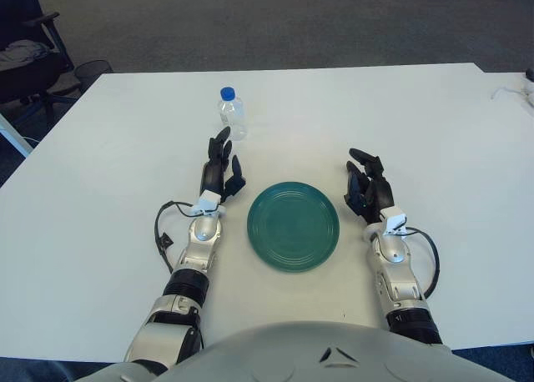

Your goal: Put the bottle into the plate.

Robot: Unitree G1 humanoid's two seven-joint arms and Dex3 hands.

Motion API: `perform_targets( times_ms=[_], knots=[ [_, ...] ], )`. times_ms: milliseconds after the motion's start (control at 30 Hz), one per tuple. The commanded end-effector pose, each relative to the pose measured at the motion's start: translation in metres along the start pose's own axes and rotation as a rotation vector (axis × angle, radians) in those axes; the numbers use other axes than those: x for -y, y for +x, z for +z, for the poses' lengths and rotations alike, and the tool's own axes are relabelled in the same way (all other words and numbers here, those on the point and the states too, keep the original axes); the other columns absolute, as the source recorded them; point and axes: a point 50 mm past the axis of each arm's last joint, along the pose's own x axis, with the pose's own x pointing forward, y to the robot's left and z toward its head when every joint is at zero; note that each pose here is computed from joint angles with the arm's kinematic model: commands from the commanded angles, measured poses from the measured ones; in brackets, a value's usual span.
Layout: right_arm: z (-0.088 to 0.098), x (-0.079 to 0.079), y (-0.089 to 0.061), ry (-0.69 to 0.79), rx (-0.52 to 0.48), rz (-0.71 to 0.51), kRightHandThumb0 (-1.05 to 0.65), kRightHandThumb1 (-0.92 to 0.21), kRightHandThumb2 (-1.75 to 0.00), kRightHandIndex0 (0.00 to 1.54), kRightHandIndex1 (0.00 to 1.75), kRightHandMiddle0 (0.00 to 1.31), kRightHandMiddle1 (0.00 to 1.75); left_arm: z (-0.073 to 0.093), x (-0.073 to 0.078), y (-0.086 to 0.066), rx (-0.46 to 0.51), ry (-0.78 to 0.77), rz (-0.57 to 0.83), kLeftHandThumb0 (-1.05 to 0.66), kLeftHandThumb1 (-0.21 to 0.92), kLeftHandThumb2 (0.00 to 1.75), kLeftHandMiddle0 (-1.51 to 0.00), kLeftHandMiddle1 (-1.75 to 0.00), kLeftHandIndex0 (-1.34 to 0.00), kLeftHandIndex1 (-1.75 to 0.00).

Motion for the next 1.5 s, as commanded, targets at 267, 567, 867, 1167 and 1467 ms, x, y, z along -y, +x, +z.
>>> perform_targets(
  times_ms=[267,567,867,1167,1467],
  knots=[
    [-0.023,0.003,-0.011,-0.01,-0.129,-0.006,-0.67,-0.92,-0.74,0.39,0.02,0.0,0.85,-0.031,-0.005,-0.036,-0.135,0.042,0.051,-0.7,0.92,0.91,-0.31,0.0,0.0,-0.61],
    [-0.023,0.002,-0.011,-0.01,-0.129,-0.005,-0.68,-0.92,-0.74,0.39,0.02,0.0,0.86,-0.029,-0.007,-0.037,-0.107,0.201,0.277,-0.77,0.92,0.91,-0.21,0.0,0.0,-0.54],
    [-0.023,0.001,-0.011,-0.005,-0.13,-0.01,-0.68,-0.92,-0.73,0.4,0.02,0.0,0.88,-0.03,-0.006,-0.034,-0.136,0.256,0.374,-0.91,0.92,0.81,-0.02,0.0,0.0,-0.18],
    [-0.023,0.0,-0.009,-0.006,-0.133,-0.01,-0.66,-0.92,-0.71,0.4,0.02,0.0,0.85,-0.027,-0.005,-0.025,-0.156,0.224,0.374,-1.01,0.92,0.59,0.0,0.0,0.0,-0.01],
    [-0.025,-0.001,-0.009,0.004,-0.144,-0.014,-0.65,-0.92,-0.71,0.38,0.01,0.0,0.79,-0.02,-0.007,-0.007,-0.145,0.195,0.303,-1.05,0.92,0.45,0.0,0.0,0.0,0.0]
  ],
)
